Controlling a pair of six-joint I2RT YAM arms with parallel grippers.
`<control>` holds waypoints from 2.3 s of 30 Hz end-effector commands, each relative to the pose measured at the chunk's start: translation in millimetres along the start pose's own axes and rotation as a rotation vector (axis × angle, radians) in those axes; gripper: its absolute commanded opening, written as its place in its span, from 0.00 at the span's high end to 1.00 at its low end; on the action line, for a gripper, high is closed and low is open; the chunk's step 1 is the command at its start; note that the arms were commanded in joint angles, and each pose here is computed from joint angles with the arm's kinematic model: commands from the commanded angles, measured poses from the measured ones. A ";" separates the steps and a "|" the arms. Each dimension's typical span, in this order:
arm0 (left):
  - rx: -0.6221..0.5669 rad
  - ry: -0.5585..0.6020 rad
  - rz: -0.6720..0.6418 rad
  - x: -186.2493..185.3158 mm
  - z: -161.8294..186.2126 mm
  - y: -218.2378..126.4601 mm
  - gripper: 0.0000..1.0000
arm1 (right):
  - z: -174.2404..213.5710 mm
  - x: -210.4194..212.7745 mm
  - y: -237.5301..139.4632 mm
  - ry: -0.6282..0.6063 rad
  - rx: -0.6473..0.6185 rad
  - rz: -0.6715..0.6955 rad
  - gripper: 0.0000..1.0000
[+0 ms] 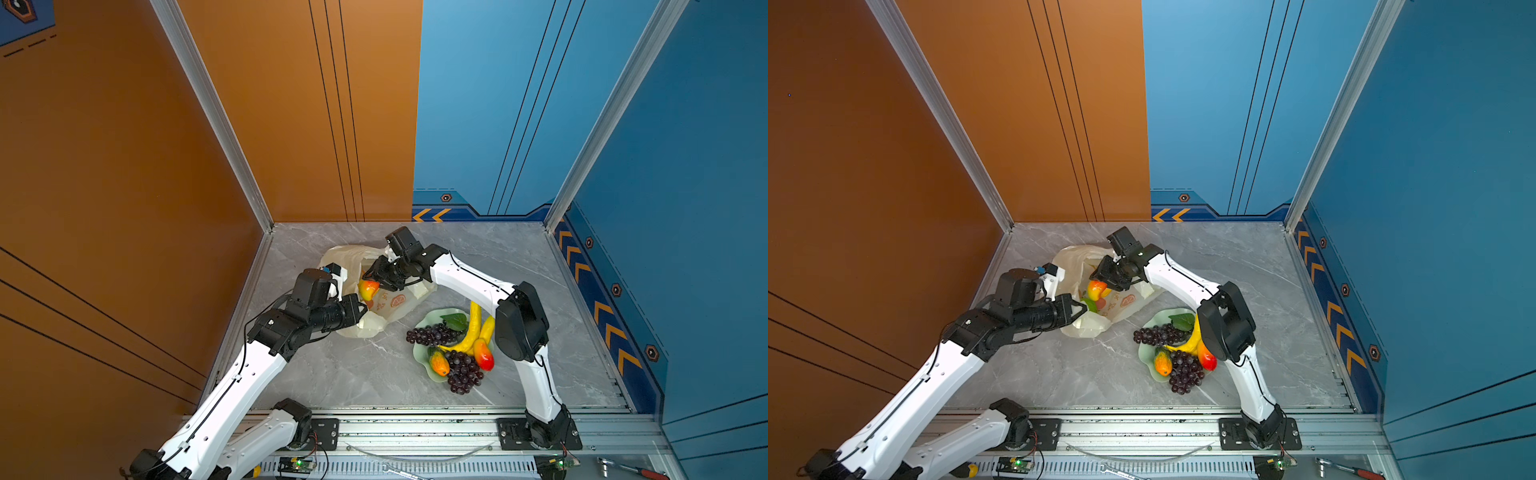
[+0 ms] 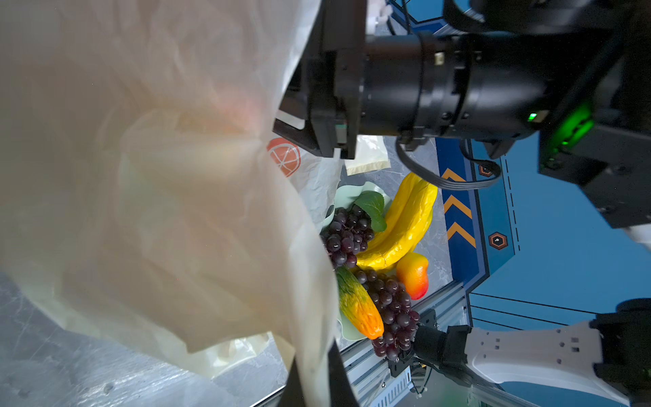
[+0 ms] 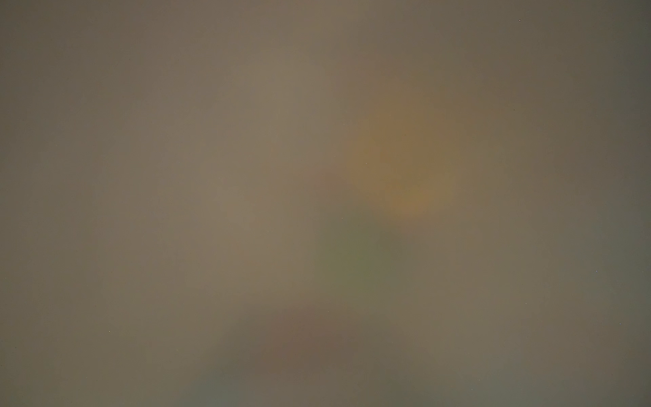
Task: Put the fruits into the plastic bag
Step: 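Lower the red mango into the bag and open the right gripper, then raise the right gripper out of the bag and move it over the plate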
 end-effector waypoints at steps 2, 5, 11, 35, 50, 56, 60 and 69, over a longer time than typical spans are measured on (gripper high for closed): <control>-0.008 0.001 0.007 -3.1 -3.2 -1.3 1.00 | -4.9 9.5 17.8 -0.022 -0.046 -0.003 0.54; -0.002 -0.001 0.006 -1.6 -2.6 0.2 1.00 | -5.9 11.1 30.9 -0.016 -0.046 -0.012 0.53; 0.006 -0.006 0.006 0.9 -3.0 1.8 1.00 | -7.0 16.9 45.1 -0.010 -0.046 -0.032 0.40; -0.036 -0.031 0.027 8.7 -10.6 -10.8 1.00 | -9.9 26.9 -29.5 -0.064 -0.130 -0.008 0.19; -0.045 -0.039 0.026 10.8 -7.6 -13.3 1.00 | -16.2 9.2 -85.6 -0.190 -0.212 0.139 0.18; -0.041 -0.041 0.024 11.6 -7.6 -12.1 1.00 | -30.8 0.1 -106.4 -0.206 -0.250 0.181 0.17; -0.038 -0.041 0.022 11.8 -8.4 -11.3 1.00 | -31.8 2.0 -122.0 -0.215 -0.256 0.184 0.16; -0.047 -0.041 0.031 9.5 -11.7 -10.4 1.00 | 0.4 12.0 -171.3 -0.213 -0.207 0.183 0.08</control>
Point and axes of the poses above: each gripper's point midway between its finger pads, its own y axis out along the fingers, its own x axis along the line the jaws close on, z = x × y, the point moved 5 cm from there along -y, back along the fingers, and after that the axes turned 8 degrees about y, right-handed, at the moved point
